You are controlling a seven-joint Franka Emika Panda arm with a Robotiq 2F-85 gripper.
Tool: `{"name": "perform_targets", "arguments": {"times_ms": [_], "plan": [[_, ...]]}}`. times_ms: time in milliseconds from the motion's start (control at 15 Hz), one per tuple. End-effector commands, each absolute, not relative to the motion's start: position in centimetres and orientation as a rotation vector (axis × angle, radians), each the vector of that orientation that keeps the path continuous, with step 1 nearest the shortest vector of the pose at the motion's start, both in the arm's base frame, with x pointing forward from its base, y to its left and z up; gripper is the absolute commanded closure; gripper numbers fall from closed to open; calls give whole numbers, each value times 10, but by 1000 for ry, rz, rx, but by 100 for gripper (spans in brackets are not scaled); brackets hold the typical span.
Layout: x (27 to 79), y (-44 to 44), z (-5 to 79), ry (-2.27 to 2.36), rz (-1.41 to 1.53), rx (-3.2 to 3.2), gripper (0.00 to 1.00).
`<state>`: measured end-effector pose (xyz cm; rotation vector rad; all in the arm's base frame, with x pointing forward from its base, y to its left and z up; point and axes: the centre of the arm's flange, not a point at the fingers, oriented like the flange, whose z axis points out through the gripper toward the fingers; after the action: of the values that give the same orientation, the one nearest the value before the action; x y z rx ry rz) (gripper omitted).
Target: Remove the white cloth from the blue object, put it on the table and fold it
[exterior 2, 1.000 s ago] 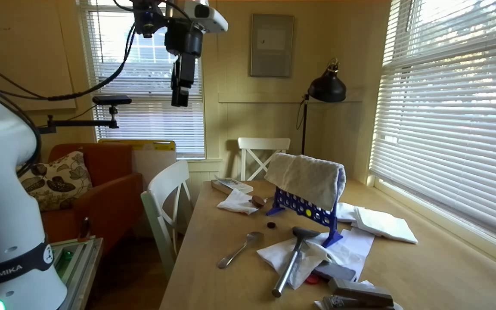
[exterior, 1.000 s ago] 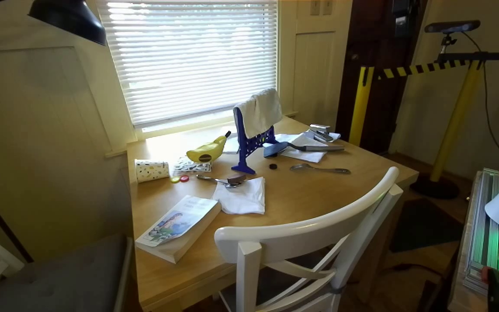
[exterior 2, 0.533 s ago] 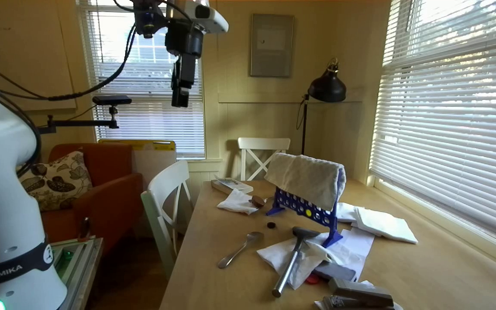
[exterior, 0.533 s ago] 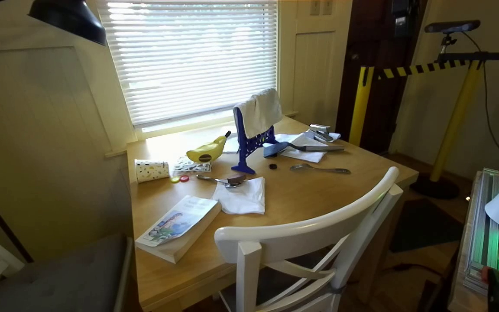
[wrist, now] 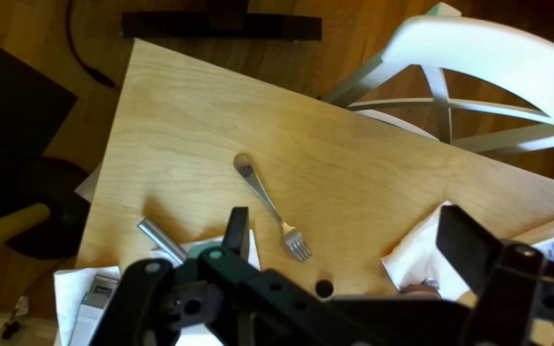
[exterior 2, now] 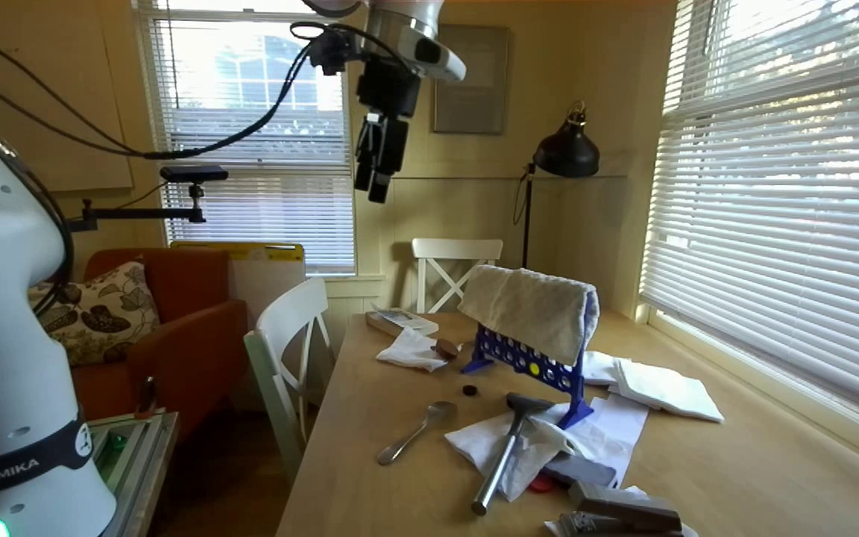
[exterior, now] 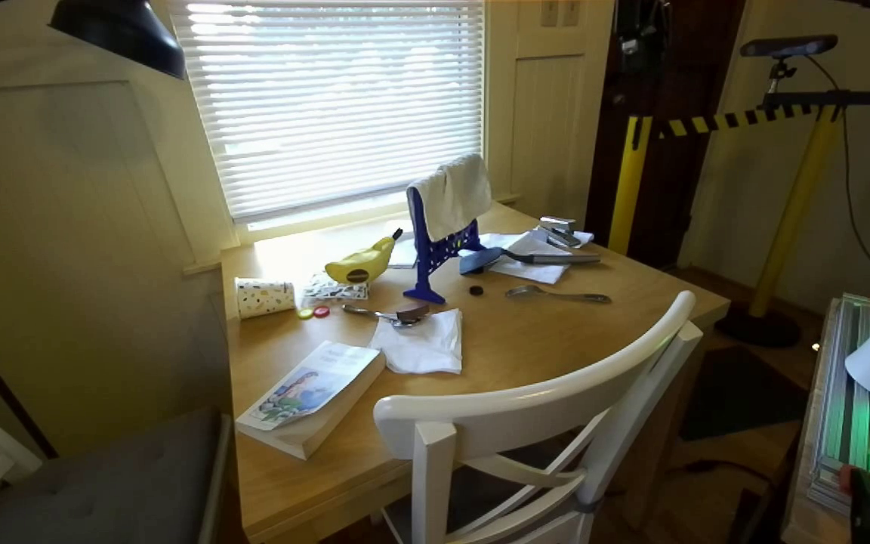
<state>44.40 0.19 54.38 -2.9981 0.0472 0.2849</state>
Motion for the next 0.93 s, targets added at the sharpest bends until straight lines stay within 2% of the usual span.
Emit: {"name": "perform_targets", "arguments": {"times_ms": [0, 467, 533, 867], "plan": [[531, -8, 550, 26, 353, -2864, 0], [634, -36, 527, -124, 506, -2754, 0], [573, -23, 505, -116, 449, -2807, 0], [579, -24, 500, -115, 463, -2803, 0]]}}
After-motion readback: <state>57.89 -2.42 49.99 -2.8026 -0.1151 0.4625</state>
